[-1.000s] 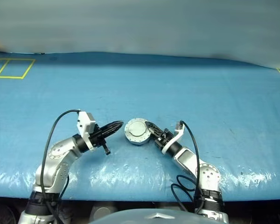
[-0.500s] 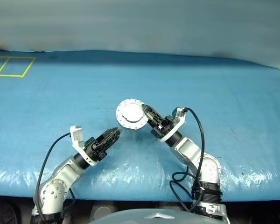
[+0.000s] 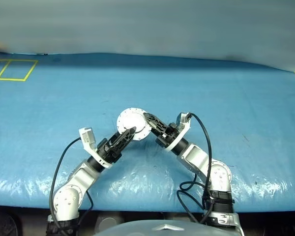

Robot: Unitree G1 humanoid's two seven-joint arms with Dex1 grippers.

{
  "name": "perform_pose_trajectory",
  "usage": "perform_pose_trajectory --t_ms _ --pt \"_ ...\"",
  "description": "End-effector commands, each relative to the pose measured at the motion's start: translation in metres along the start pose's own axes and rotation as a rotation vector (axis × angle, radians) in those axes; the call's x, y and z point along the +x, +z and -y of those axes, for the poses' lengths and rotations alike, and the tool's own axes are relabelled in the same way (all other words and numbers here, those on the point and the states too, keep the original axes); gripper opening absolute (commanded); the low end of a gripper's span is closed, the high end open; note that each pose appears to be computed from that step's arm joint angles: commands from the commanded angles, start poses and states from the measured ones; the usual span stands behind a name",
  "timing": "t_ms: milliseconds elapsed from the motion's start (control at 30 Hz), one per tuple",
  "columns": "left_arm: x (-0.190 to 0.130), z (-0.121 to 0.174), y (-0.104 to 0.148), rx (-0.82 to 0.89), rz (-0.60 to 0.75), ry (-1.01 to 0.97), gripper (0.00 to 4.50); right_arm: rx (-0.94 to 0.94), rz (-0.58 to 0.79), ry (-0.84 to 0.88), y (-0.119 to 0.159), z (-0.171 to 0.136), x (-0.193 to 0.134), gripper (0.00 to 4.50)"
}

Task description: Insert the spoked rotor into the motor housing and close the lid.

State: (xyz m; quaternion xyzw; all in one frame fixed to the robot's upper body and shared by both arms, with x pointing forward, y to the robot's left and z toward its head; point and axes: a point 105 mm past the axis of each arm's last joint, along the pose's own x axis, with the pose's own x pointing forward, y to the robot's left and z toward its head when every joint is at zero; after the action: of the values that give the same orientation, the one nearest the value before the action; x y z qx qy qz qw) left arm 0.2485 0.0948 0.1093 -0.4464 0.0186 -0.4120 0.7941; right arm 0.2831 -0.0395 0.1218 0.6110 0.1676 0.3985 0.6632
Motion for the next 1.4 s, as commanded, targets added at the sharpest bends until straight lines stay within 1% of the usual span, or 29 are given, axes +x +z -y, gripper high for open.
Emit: perform_pose_trajectory --t_ms 33,167,233,267,300,333,400,433,500,600,833,1033,1233,1300,1333,1400 --pt "0.010 0.006 0.000 -0.031 0.030 -0.037 4.42 -0.046 -0.034 0.089 -0.001 -0.025 0.008 1.27" --pt "0.012 -0.008 -0.008 -0.105 0.043 0.023 4.42 -0.052 -0.034 0.077 0.000 -0.025 0.008 1.27" --pt "0.011 -0.013 -0.006 -0.125 0.076 0.048 4.42 -0.053 -0.035 0.075 0.000 -0.025 0.008 1.27" --pt "0.011 -0.014 -0.005 -0.133 0.094 0.057 4.05 -0.053 -0.036 0.074 0.000 -0.025 0.007 1.27" --pt "0.011 -0.011 -0.005 -0.143 0.100 0.041 3.83 -0.050 -0.039 0.070 0.000 -0.025 0.007 1.27" --pt "0.012 -0.008 -0.007 -0.146 0.092 0.018 3.51 -0.051 -0.044 0.067 -0.002 -0.024 0.008 1.27" --pt "0.015 -0.010 -0.012 -0.159 0.066 0.049 2.86 -0.047 -0.048 0.061 -0.003 -0.023 0.009 1.27" --pt "0.015 -0.014 -0.013 -0.166 0.064 0.078 2.78 -0.046 -0.050 0.058 -0.004 -0.022 0.009 1.27" --pt "0.016 -0.012 -0.015 -0.191 0.058 0.064 2.78 -0.043 -0.050 0.055 -0.004 -0.021 0.010 1.27" --pt "0.014 -0.001 -0.016 -0.240 0.055 0.000 2.72 -0.054 -0.048 0.041 -0.004 -0.020 0.011 1.27" --pt "0.008 -0.012 -0.024 -0.294 -0.030 0.083 2.66 -0.127 0.000 0.015 0.002 -0.019 0.014 1.27" --pt "0.008 -0.019 -0.024 -0.362 -0.042 0.107 2.66 -0.128 -0.017 0.009 -0.001 -0.017 0.015 1.27" --pt "0.008 -0.022 -0.024 -0.359 -0.048 0.127 2.66 -0.138 -0.007 0.010 0.000 -0.017 0.015 1.27" --pt "0.008 -0.023 -0.024 -0.347 -0.053 0.131 2.66 -0.138 0.010 0.013 0.002 -0.017 0.014 1.98" --pt "0.008 -0.025 -0.023 -0.342 -0.047 0.139 2.66 -0.131 0.008 0.025 0.001 -0.018 0.014 2.23" --pt "0.008 -0.027 -0.021 -0.336 -0.038 0.149 2.66 -0.114 -0.005 0.044 0.000 -0.020 0.014 2.88"
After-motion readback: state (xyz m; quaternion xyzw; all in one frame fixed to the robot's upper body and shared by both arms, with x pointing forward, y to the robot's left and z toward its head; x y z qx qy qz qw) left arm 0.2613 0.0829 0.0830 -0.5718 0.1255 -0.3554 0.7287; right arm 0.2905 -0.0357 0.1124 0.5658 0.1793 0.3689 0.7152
